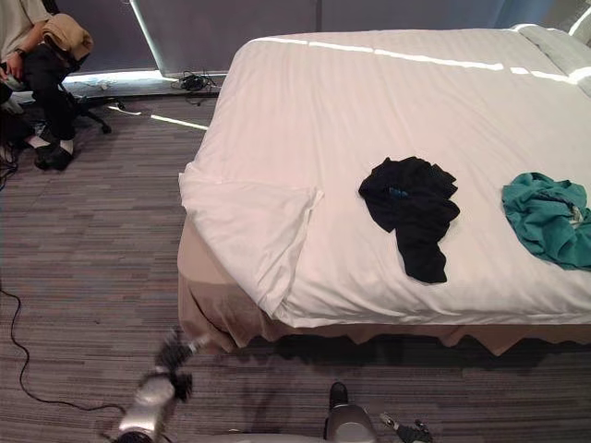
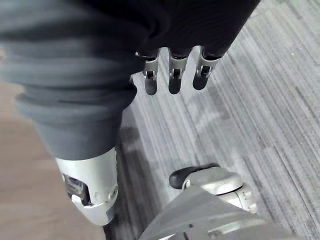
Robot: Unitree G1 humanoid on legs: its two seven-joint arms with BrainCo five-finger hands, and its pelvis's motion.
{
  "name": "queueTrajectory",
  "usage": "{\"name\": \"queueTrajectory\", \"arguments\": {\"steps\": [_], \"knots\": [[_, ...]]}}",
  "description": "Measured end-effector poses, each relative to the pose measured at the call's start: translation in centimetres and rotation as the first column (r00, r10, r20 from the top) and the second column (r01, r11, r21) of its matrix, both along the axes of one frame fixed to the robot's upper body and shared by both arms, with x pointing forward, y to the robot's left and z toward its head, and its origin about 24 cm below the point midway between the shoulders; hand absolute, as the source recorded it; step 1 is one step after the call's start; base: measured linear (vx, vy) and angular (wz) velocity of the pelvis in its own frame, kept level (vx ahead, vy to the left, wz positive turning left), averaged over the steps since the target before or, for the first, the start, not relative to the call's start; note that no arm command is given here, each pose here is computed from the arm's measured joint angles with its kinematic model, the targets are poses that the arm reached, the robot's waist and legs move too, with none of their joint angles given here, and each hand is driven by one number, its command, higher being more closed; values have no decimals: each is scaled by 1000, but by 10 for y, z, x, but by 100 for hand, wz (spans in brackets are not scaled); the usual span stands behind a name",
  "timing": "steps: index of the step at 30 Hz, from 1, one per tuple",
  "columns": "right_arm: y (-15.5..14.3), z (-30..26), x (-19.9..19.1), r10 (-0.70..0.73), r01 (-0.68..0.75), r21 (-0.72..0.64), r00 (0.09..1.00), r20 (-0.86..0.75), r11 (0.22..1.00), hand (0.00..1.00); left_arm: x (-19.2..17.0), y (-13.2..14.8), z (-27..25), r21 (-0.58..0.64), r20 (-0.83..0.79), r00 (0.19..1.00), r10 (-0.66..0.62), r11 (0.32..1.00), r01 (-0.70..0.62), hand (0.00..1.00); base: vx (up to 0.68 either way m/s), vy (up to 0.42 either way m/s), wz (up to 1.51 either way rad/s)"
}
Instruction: Tidy the bed and pick cloth on bed and put in laundry
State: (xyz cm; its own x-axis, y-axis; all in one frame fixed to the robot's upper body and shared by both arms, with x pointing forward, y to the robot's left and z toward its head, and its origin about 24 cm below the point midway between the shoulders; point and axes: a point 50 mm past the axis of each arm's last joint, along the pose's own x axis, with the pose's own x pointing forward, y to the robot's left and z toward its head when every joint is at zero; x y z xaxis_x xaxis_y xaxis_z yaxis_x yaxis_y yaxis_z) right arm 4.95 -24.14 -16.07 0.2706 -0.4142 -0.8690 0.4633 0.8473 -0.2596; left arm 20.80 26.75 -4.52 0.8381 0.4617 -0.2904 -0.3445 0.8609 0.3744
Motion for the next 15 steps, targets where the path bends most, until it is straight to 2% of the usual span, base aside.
{"name": "queueTrajectory", "arguments": {"steps": [1,3,6,11,15], "knots": [[-1,0,-8,-4,4,-7,1000,-11,1000,0,9,20,30,84,120,992,35,995,-45,0,-66,31,-1],[-2,0,-22,-8,7,-15,999,-41,1000,0,22,38,71,178,283,958,51,979,-104,0,-59,19,0],[-3,-1,-35,-17,16,-17,997,-73,1000,0,35,38,107,227,430,902,26,964,-136,0,-77,38,-9],[-8,3,-27,-26,25,-36,999,-31,999,0,54,27,126,247,489,872,-28,963,-108,0,-103,2,-23],[-10,5,-14,-19,19,-42,1000,3,999,0,97,8,153,355,496,855,-153,934,-38,0,-78,-58,-21]]}}
